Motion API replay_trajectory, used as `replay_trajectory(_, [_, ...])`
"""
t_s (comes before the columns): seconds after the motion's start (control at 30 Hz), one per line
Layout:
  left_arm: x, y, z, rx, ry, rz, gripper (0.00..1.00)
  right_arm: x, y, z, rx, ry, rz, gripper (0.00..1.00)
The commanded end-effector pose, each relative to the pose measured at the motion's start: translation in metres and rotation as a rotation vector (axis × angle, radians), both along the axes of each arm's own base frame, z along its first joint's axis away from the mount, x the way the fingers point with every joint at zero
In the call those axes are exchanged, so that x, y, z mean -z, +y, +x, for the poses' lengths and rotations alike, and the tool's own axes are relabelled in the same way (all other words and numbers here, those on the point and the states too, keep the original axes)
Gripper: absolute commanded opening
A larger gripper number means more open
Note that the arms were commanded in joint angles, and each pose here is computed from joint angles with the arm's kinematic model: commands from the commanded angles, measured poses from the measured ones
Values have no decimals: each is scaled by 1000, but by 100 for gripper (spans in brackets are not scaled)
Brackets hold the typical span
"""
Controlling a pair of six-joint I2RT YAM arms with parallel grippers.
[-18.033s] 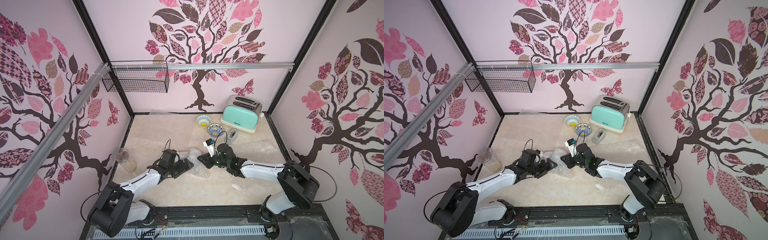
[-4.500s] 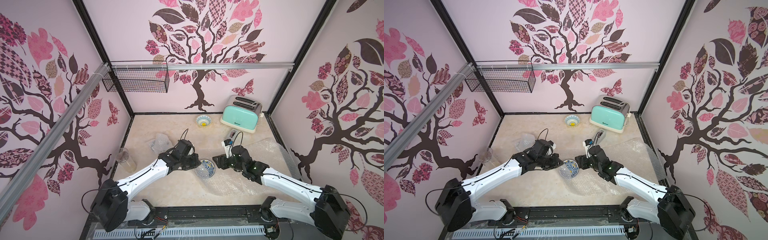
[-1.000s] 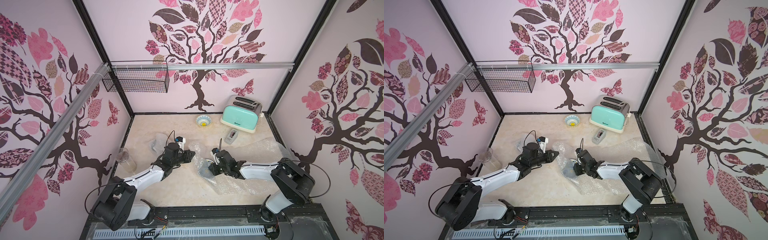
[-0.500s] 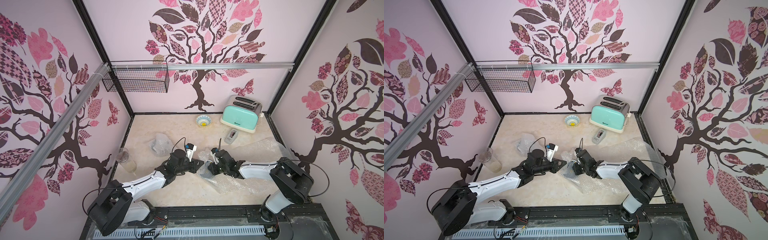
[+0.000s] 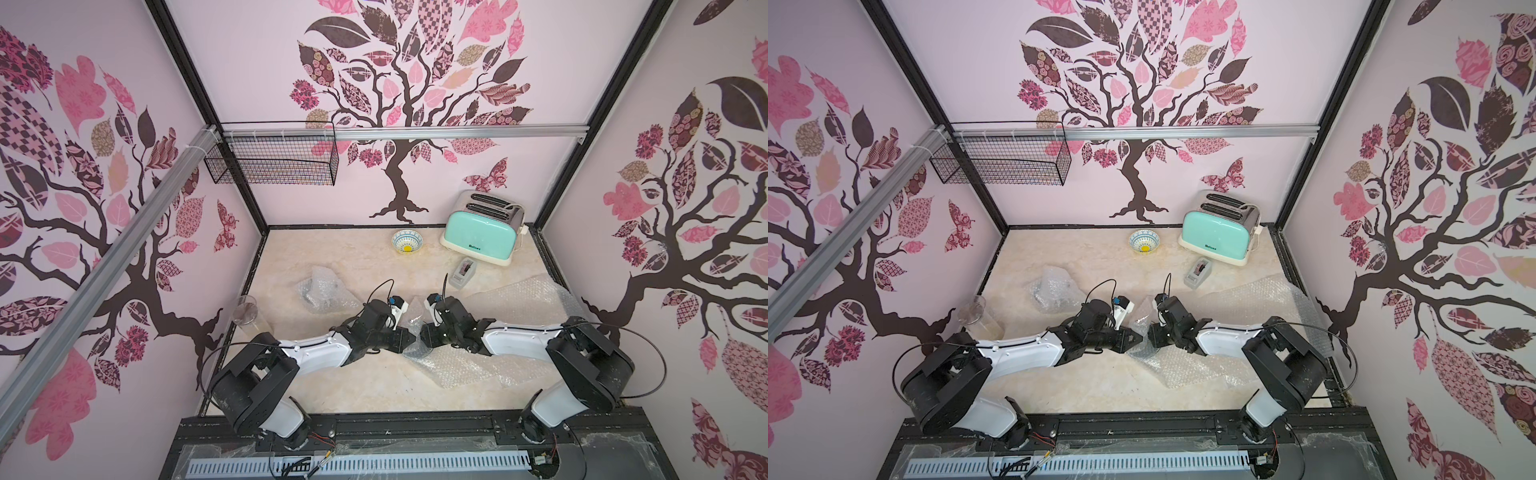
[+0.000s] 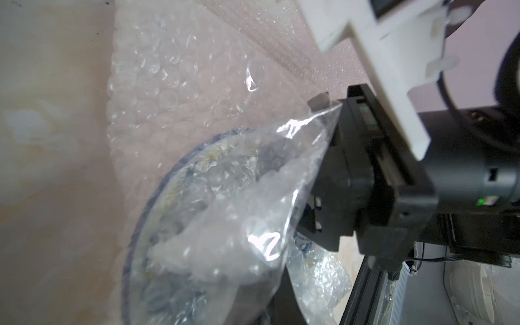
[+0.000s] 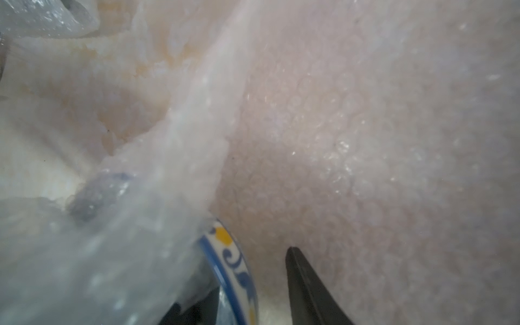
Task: Wrap bowls in bubble wrap
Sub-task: Wrap the bowl in bubble wrap.
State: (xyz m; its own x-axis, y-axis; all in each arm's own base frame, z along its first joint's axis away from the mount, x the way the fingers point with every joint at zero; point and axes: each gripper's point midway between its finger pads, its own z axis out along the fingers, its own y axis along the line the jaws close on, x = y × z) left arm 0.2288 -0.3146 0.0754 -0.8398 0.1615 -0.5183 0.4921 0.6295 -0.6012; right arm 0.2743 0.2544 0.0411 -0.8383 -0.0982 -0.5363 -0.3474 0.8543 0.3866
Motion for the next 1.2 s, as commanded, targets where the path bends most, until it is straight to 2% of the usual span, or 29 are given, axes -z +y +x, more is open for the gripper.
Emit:
replay_trajectory(0.0, [10, 2, -5, 26, 15, 57, 0, -30, -6, 9, 25, -39, 27, 52])
replay_trajectory(0.17, [13, 0, -6, 37, 7, 99, 0, -72, -19, 12, 66, -129, 68, 69])
replay_trajectory(0.37, [11, -6, -7, 52, -7, 110, 0, -107, -9, 18, 50, -162, 132, 77])
replay_trajectory(0.67, [12, -8, -8, 66, -16, 123, 0, -75, 12, 20, -7, -18, 103, 74])
replay_trajectory(0.83, [11, -8, -7, 65, -22, 126, 0, -51, 11, 2, -56, 65, 88, 66])
replay_trajectory(1.17, [2, -12, -6, 67, -33, 116, 0, -25, -3, -23, -79, 120, 51, 62])
